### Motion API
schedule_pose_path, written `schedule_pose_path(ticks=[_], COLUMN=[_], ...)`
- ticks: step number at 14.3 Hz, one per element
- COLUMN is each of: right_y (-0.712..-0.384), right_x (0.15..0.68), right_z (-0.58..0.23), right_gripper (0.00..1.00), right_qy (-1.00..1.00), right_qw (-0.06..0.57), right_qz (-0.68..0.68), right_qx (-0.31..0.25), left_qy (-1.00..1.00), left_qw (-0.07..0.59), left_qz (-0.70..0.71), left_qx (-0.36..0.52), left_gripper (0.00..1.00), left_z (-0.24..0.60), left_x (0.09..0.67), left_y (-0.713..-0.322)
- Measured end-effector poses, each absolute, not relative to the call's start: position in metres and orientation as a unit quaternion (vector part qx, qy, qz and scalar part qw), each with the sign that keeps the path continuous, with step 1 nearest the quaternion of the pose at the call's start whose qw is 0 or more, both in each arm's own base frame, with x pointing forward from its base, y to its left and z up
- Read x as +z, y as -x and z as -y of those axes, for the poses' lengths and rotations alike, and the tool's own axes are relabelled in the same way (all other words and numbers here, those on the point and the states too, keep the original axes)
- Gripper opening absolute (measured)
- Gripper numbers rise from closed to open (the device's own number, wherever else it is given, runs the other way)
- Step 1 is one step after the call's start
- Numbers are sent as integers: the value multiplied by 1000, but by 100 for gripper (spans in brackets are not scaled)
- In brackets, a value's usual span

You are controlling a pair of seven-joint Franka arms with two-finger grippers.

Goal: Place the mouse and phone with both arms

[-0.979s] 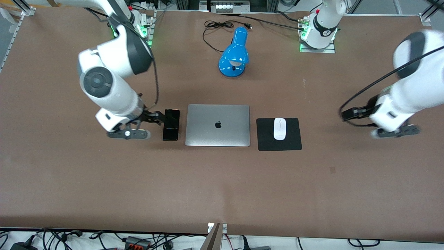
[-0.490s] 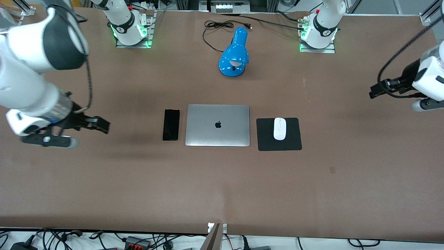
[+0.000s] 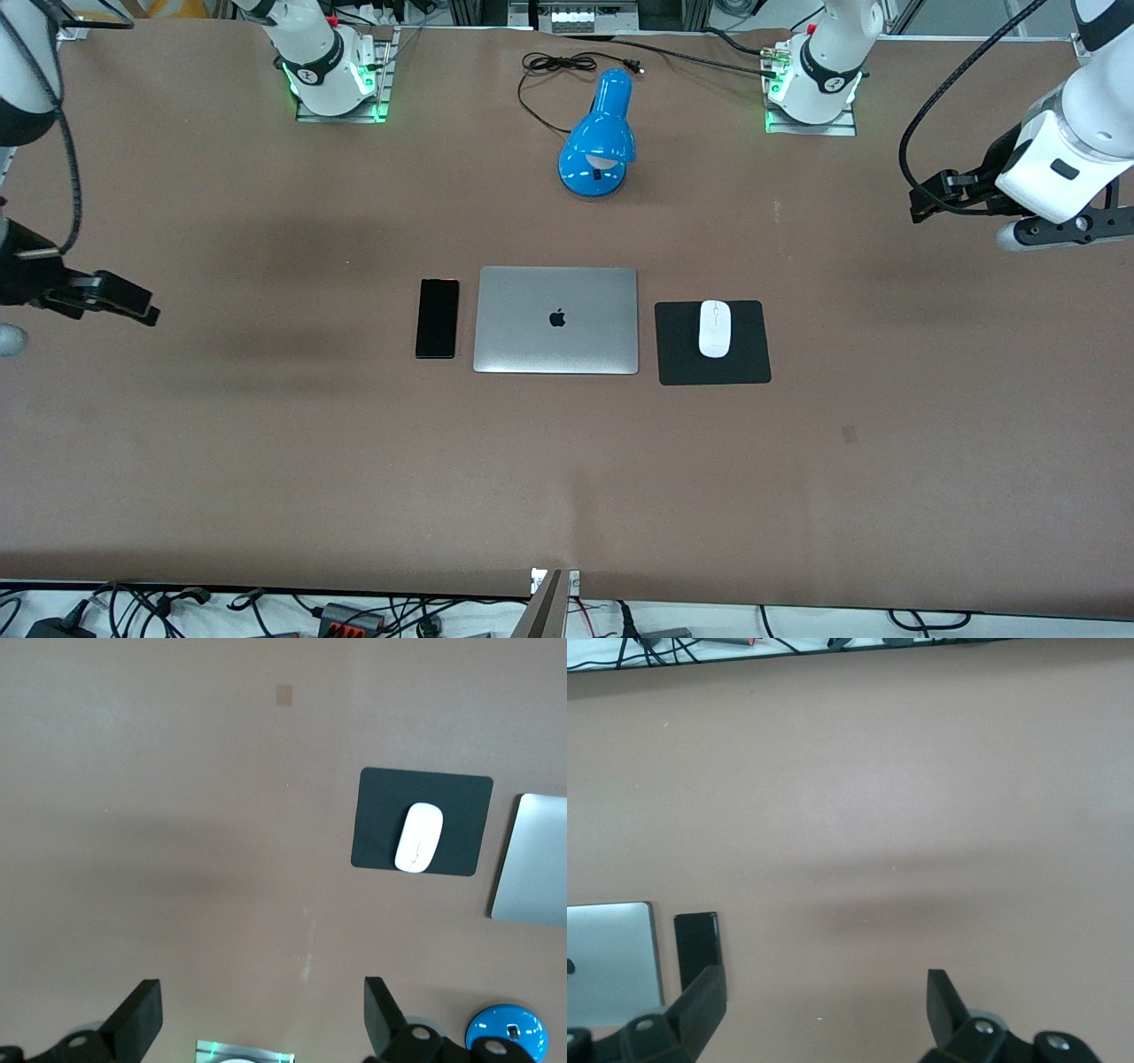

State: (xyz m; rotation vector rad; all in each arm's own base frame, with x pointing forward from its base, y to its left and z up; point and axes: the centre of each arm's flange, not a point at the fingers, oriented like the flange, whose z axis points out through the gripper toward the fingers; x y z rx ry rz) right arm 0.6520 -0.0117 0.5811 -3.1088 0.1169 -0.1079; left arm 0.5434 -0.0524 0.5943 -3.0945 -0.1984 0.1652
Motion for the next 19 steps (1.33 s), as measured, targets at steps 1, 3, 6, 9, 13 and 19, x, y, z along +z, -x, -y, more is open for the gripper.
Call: schedule_pose_path(ticks=[1,3,6,9,13,19], right_y=[-651,-646,-640,-628,-595,-556], right_x=[584,590,593,584,570,568], right_z=[16,22,34,35,34,32], right_gripper=[100,100,100,100,100,100], right_qy=[999,999,999,999,999,1000], right_qw=[13,12,6,-6,-11,-10], right_qz=[-32,-29,-28,-23,2,3], right_qx=[-37,-37,-35,-29,-33,-12], left_qy=[997,997,998,998,998,998], left_qw=[18,17,16,15,15,15], left_qz=[64,60,50,50,50,47], left_qx=[48,45,44,39,39,39], left_gripper=[100,100,100,100,100,100], left_z=[51,49,45,43,43,43], left_x=[596,597,597,598,598,598], left_y=[-544,-545,-546,-547,-547,-547])
